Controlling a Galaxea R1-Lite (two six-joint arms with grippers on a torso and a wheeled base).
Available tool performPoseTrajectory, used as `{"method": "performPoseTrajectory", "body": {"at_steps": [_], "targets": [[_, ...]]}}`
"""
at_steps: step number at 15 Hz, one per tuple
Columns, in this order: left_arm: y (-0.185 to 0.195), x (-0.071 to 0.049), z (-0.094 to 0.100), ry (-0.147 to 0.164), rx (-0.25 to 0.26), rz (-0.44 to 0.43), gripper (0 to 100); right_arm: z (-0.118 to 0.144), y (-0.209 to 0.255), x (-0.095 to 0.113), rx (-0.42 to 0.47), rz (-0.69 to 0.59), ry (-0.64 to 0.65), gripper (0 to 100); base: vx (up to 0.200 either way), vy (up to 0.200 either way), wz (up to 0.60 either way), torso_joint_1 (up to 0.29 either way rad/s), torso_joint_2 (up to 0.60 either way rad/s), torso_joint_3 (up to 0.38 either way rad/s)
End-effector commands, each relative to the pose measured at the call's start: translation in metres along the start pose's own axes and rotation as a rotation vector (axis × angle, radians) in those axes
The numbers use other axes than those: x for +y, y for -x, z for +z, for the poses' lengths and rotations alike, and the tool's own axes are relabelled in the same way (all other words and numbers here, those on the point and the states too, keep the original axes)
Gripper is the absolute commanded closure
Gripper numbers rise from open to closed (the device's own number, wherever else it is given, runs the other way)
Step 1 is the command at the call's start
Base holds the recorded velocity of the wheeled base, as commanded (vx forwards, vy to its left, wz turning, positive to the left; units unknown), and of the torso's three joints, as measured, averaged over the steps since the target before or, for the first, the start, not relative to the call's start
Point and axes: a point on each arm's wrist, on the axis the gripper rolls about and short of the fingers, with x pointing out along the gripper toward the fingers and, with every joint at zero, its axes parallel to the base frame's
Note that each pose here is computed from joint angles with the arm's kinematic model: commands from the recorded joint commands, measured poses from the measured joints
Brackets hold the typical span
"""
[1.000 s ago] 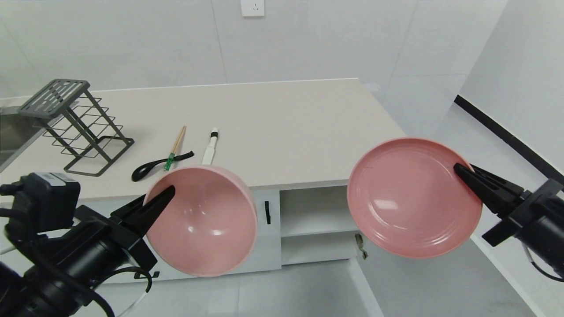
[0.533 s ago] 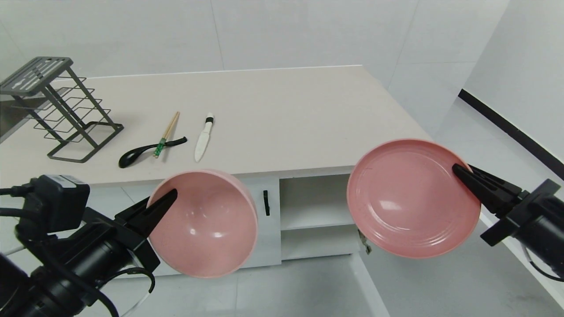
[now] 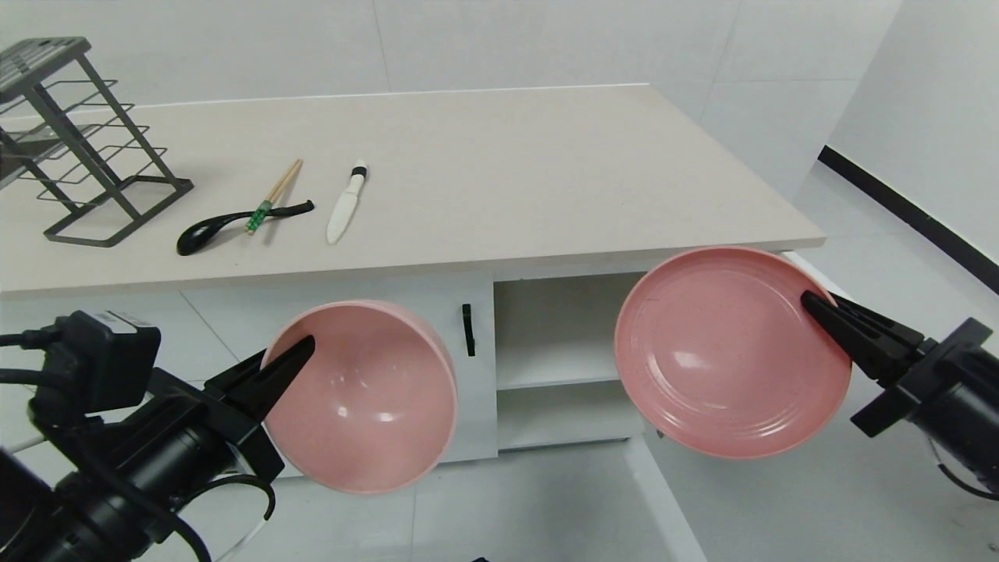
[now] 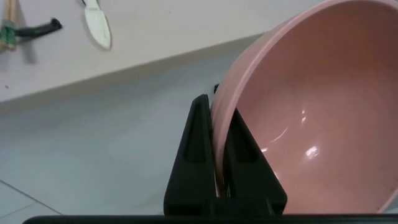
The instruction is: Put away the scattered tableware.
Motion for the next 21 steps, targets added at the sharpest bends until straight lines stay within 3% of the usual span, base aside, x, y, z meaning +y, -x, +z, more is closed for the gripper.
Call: {"method": "performPoseTrajectory", "body": {"at_steps": [1,10,15,19,21], "targets": [[-0.0001,0.0000,-0.0001,0.000,0.000,0.000,100,0.0002,-0.0003,0.0010,-0.002,0.006,0.000,100,0.000,0.000,0.00,-0.261,0.50,0.227],[0.0002,0.0000,-0.0006,0.001,0.003,0.000,100,-0.0003,0.0002,0.0017,0.001,0.009,-0.001,100,0.000,0.000,0.00,-0.254,0.47,0.206],[0.0023,-0.0004,-0.0045,-0.008,0.024,-0.023,100,-0.0009,0.0002,0.0017,0.004,0.010,-0.002,100,0.000,0.120,0.00,-0.247,0.34,0.132],[0.0023,-0.0003,-0.0041,-0.007,0.019,-0.023,100,-0.0014,0.0008,0.0019,0.007,0.010,-0.004,100,0.000,0.000,0.00,-0.062,0.25,0.079],[0.0023,-0.0003,-0.0041,-0.007,0.019,-0.023,100,-0.0016,0.0010,0.0022,0.008,0.012,-0.006,100,0.000,0.000,-0.60,-0.024,0.09,0.036]]}}
